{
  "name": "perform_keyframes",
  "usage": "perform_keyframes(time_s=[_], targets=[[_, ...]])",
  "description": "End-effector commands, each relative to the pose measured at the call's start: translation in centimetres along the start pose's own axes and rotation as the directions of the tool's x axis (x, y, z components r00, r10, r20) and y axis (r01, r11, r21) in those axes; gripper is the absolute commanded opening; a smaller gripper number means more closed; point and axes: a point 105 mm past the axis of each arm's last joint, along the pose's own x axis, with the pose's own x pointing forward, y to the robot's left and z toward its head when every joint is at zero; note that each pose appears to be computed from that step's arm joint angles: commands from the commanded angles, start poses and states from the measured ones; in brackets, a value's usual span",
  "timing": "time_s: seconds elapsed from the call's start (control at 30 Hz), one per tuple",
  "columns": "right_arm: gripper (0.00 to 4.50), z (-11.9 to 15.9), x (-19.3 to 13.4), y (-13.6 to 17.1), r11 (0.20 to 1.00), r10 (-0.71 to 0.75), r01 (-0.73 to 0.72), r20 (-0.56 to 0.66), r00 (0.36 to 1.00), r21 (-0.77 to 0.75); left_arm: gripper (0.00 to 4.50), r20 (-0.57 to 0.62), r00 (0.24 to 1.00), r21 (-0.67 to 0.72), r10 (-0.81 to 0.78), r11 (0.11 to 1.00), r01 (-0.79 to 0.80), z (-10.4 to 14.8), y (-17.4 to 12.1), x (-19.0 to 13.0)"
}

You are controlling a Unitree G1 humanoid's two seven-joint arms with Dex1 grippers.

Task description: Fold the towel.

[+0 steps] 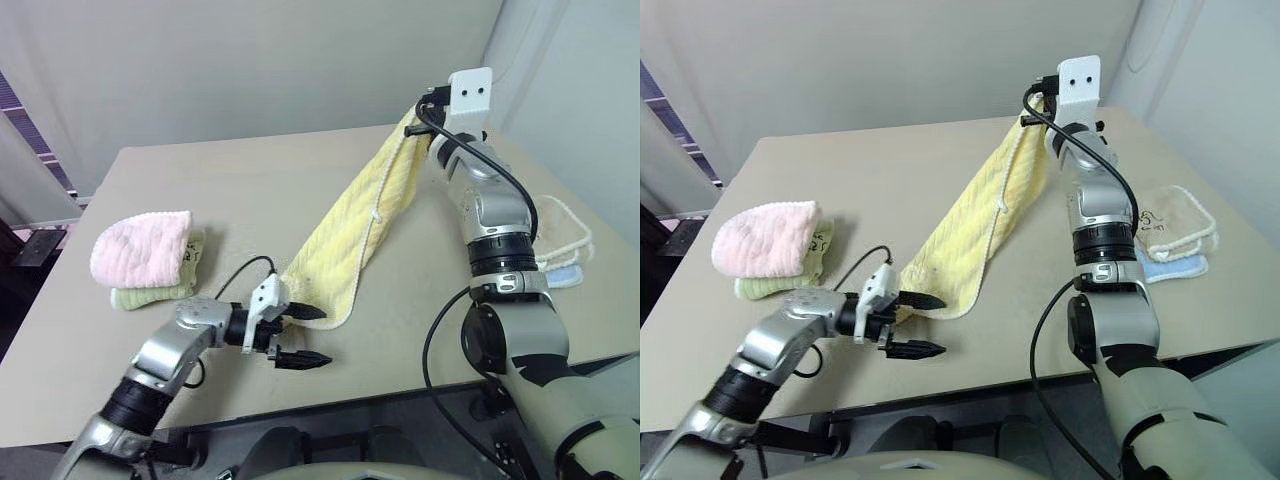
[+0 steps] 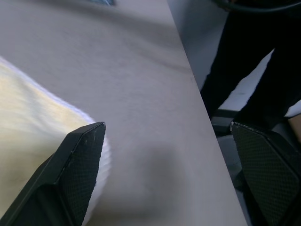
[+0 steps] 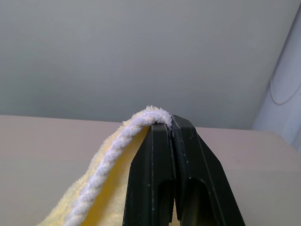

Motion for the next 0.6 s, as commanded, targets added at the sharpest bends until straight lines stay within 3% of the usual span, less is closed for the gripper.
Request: perform_keyframes(time_s=[0.03, 0.17, 0.6], targets=[[0.05, 2.7, 0.0, 0.1, 1.0, 0.003, -0.002, 0.088, 0.996, -0.006, 4.5, 0.009, 1.0, 0.026, 0.007, 1.0, -0.007, 0.7, 1.3, 1.3], [0.05, 2.3, -0.2, -0.2, 1.0, -0.007, 0.007, 0.081, 0.997, -0.007, 4.5, 0.016, 0.998, 0.084, 0.063, 0.994, -0.064, 1.5, 3.0, 2.4], [0.05, 2.1, -0.7, -1.4, 0.999, -0.048, 0.05, 0.087, 0.995, -0.015, 4.5, -0.248, 0.953, 0.144, 0.176, 0.979, -0.143, -1.9, 5.3, 2.6]])
